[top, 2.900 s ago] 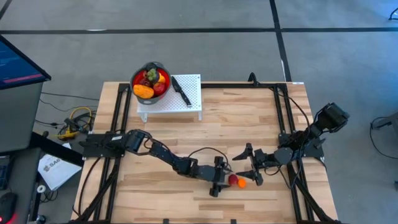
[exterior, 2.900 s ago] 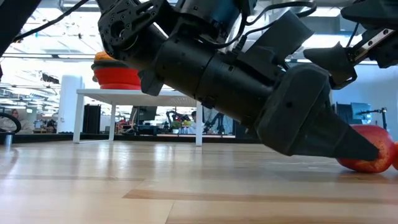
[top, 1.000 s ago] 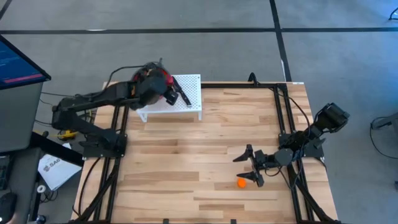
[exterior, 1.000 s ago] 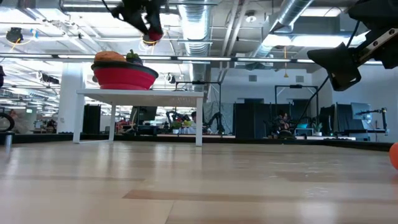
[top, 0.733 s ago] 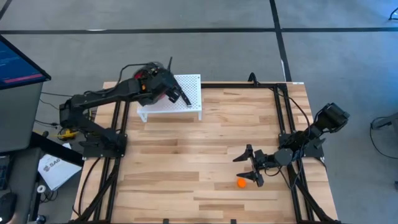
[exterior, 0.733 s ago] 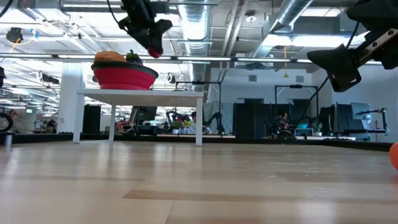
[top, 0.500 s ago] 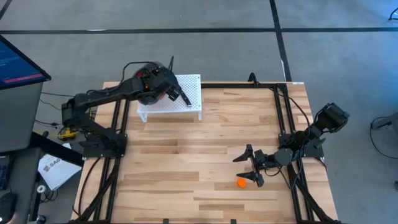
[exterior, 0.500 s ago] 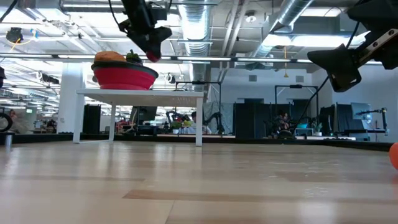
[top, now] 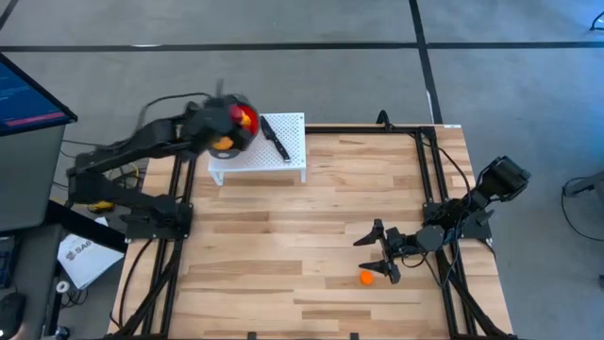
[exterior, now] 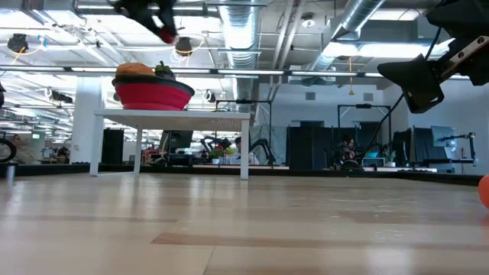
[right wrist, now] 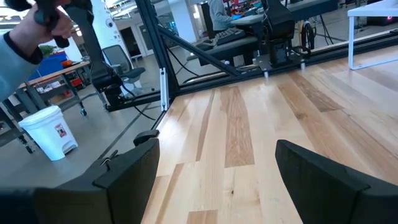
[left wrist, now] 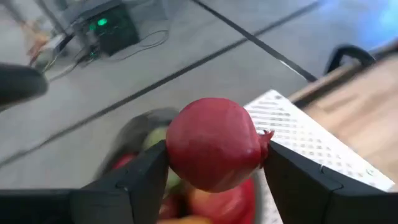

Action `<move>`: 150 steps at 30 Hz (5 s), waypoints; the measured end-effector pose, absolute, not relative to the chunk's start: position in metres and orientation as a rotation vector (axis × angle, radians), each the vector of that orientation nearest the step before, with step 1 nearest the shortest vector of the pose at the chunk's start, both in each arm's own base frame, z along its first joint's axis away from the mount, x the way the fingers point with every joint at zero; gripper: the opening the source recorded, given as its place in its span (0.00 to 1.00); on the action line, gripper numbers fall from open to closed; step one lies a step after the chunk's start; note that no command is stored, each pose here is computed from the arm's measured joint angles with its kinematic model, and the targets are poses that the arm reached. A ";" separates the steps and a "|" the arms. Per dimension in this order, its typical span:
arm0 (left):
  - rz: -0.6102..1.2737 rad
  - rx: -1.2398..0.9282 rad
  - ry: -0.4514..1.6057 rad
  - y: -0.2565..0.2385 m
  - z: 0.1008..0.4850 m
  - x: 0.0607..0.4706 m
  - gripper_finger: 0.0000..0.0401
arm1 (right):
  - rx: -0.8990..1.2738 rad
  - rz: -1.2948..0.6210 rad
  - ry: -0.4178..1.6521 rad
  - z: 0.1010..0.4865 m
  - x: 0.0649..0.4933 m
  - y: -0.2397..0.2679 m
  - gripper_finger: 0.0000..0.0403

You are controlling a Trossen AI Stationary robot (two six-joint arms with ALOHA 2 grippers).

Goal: Pick & Place Fruit
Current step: Put the red pomegranate into the red strainer bowl on the shelf, then put the orange into the red strainer bowl on the shelf

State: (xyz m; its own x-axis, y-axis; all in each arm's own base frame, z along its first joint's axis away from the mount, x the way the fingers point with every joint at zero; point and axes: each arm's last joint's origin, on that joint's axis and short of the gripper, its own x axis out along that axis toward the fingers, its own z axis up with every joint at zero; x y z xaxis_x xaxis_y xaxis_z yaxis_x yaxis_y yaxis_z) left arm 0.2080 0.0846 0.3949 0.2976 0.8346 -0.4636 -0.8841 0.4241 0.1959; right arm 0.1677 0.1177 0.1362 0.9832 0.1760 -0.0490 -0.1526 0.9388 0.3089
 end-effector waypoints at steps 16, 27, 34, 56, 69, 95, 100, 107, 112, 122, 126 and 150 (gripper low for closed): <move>1.327 -0.421 0.490 0.111 0.341 0.131 0.62 | 0.330 0.170 0.045 0.140 0.168 0.117 0.78; 1.220 -0.467 0.417 0.126 0.330 0.136 0.66 | 0.338 0.170 0.046 0.140 0.168 0.117 0.78; 1.197 -0.476 0.416 0.126 0.330 0.137 0.72 | 0.337 0.170 0.048 0.139 0.168 0.117 0.78; 0.759 -0.368 0.190 0.094 0.368 0.131 0.80 | 0.276 0.150 0.051 0.138 0.168 0.117 0.78; 0.293 -0.230 0.432 -0.036 0.311 0.257 0.72 | 0.063 0.172 0.042 0.148 0.160 0.152 0.78; 0.140 -0.266 0.252 -0.169 0.130 0.363 0.72 | 0.032 0.057 0.633 0.077 0.150 0.180 0.67; 0.140 -0.273 0.243 -0.168 0.132 0.363 0.72 | 0.063 0.026 0.540 0.067 0.164 0.182 0.57; 0.111 -0.149 0.179 -0.163 0.161 0.364 0.72 | 0.086 0.057 0.362 0.080 0.198 0.171 0.33; 0.085 0.012 0.084 -0.165 0.209 0.352 0.72 | 0.057 0.134 0.249 0.108 0.211 0.161 0.30; 0.025 0.382 0.023 -0.195 0.236 0.339 0.72 | 0.118 0.251 0.051 0.174 0.204 0.154 0.32; 0.013 0.674 -0.021 -0.221 0.245 0.353 0.72 | 0.173 0.347 -0.012 0.193 0.202 0.147 0.31; 0.029 0.863 -0.022 -0.193 0.247 0.421 0.73 | 0.203 0.434 -0.113 0.222 0.218 0.136 0.34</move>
State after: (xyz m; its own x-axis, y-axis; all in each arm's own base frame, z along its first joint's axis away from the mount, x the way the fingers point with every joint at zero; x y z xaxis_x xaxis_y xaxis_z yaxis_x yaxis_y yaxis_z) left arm 0.4210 -0.1929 0.2470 0.9994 0.0164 0.0307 -0.0340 0.6500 0.7591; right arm 0.2176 0.1363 0.2216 0.9015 0.4053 0.1517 -0.4278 0.8875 0.1711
